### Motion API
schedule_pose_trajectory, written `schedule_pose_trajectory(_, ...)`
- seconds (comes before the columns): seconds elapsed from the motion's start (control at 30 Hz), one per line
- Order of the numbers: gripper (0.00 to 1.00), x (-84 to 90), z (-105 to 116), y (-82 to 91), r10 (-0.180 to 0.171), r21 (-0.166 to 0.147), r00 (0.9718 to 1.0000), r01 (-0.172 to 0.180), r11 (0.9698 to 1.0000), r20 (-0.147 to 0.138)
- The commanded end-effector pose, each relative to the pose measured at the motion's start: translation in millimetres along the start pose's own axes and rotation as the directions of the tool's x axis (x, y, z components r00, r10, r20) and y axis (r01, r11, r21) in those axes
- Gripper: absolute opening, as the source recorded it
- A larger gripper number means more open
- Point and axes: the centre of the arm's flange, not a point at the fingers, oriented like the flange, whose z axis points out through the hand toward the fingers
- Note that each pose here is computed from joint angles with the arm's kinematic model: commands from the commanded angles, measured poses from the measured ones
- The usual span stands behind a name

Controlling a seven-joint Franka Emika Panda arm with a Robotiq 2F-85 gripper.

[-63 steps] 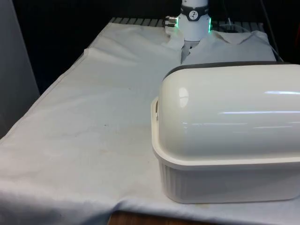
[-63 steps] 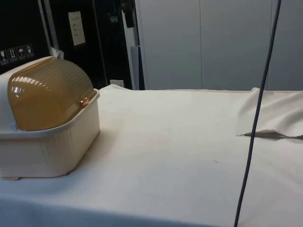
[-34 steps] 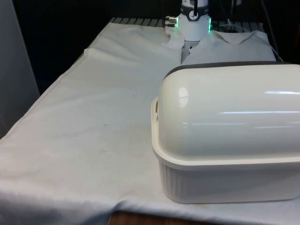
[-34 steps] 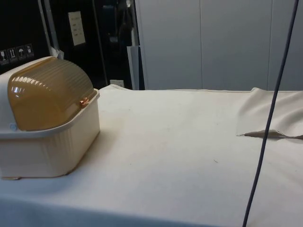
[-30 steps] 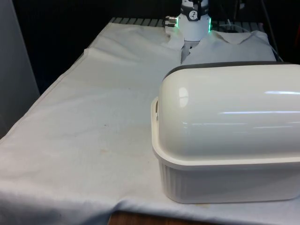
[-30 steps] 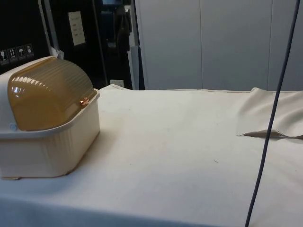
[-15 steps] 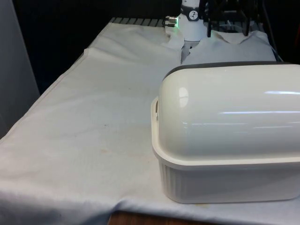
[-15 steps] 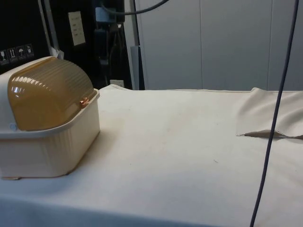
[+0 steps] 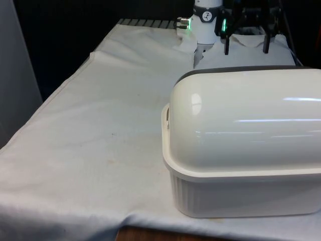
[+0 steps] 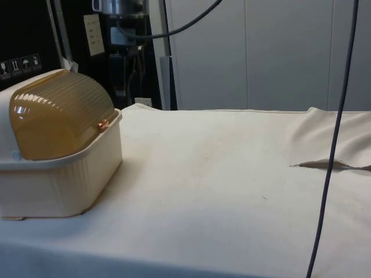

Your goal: Open the lid, then close it.

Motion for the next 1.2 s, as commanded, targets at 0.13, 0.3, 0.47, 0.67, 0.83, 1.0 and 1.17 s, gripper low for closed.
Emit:
schedule_pose_trajectory(0.13, 1.00, 6.3, 12, 0.8, 0.005, 0.007, 1.0000, -0.005, 1.0000, -0.008)
schedule_pose_trajectory(0.3, 1.00, 11.7, 25, 1.8, 0.007, 0.005, 0.9999, -0.007, 1.0000, -0.010)
schedule_pose_trajectory(0.47, 1.00, 16.0, 33, 2.7, 0.006, -0.005, 0.9999, -0.006, 1.0000, -0.008)
schedule_pose_trajectory(0.67, 1.00, 24.9, 46, 4.3, 0.012, -0.001, 0.9997, -0.012, 0.9999, -0.022)
schedule_pose_trajectory(0.83, 1.00, 26.0, 52, 1.8, 0.010, -0.003, 0.9995, -0.011, 0.9999, -0.031)
schedule_pose_trajectory(1.0, 1.00, 28.0, 58, 3.4, 0.009, -0.009, 0.9990, -0.009, 0.9999, -0.043)
schedule_pose_trajectory(1.17, 1.00, 29.3, 65, 6.4, 0.011, -0.011, 0.9984, -0.011, 0.9999, -0.055)
